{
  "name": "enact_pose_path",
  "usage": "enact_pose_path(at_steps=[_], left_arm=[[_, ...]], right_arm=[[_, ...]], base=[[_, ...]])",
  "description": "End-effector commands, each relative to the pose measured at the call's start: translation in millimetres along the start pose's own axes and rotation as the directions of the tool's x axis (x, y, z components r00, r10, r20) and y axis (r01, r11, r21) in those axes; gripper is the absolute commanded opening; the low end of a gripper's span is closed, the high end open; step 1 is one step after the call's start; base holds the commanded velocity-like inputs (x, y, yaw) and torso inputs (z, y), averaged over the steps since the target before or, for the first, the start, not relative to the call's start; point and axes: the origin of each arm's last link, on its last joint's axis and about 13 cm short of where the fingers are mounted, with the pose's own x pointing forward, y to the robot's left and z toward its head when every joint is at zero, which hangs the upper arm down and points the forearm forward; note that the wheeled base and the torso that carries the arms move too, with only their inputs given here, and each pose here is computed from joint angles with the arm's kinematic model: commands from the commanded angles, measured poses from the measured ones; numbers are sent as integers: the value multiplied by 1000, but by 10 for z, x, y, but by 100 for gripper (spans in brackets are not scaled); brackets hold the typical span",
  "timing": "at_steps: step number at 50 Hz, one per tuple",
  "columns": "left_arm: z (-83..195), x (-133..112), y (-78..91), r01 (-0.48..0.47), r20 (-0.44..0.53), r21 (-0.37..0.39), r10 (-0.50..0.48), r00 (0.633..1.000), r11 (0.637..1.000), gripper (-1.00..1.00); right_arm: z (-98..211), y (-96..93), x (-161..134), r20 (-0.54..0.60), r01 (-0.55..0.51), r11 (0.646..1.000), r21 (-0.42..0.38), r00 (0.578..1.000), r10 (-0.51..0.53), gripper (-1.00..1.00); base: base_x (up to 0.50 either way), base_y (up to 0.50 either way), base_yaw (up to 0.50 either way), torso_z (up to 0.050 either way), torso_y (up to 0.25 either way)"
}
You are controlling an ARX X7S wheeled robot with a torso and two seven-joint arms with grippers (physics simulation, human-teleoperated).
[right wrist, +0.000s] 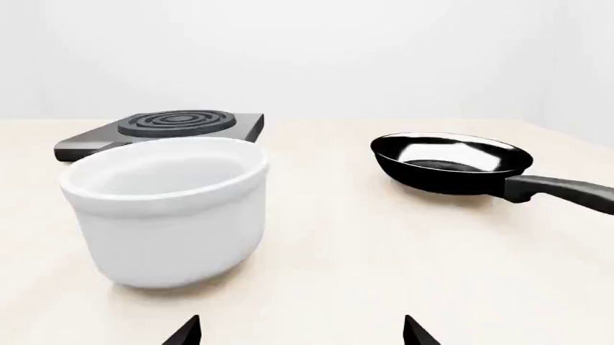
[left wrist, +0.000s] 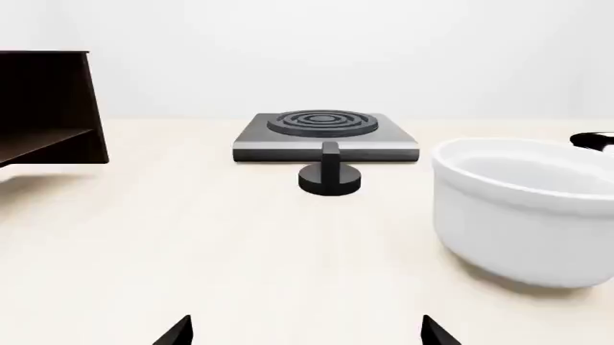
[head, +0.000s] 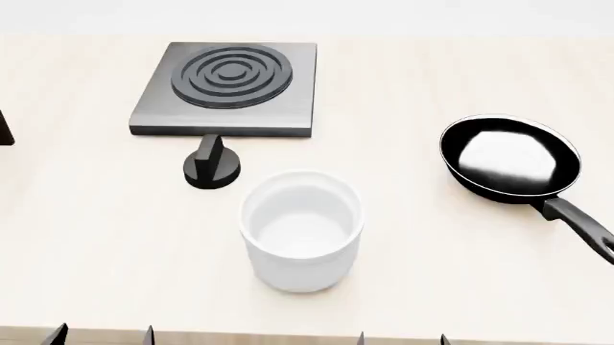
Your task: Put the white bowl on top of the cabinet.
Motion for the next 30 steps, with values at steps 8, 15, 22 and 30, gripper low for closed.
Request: enact_pose_path(at_steps=[8,15,22,30], left_arm=[[-19,37,-11,-42,-48,36,43,998,998,100],[19,35,-8,-38,15,7,38,999,999,100],[50,-20,-2,12,-17,-15,-12,1000,1000,100],[291,-69,71,-23,55,-38,25,998,999,100]], right_arm=[[1,14,-13,-6,-7,1000,-12,1000,7,100],[1,15,-18,-6,-5,1000,-23,1000,5,100],[48,0,-48,15,27,1000,-13,1000,-27,100],[242,15,-111,71,21,1000,-18,997,-19,100]], base=[[0,0,0,0,0],[0,0,0,0,0],[0,0,0,0,0],[0,0,0,0,0]])
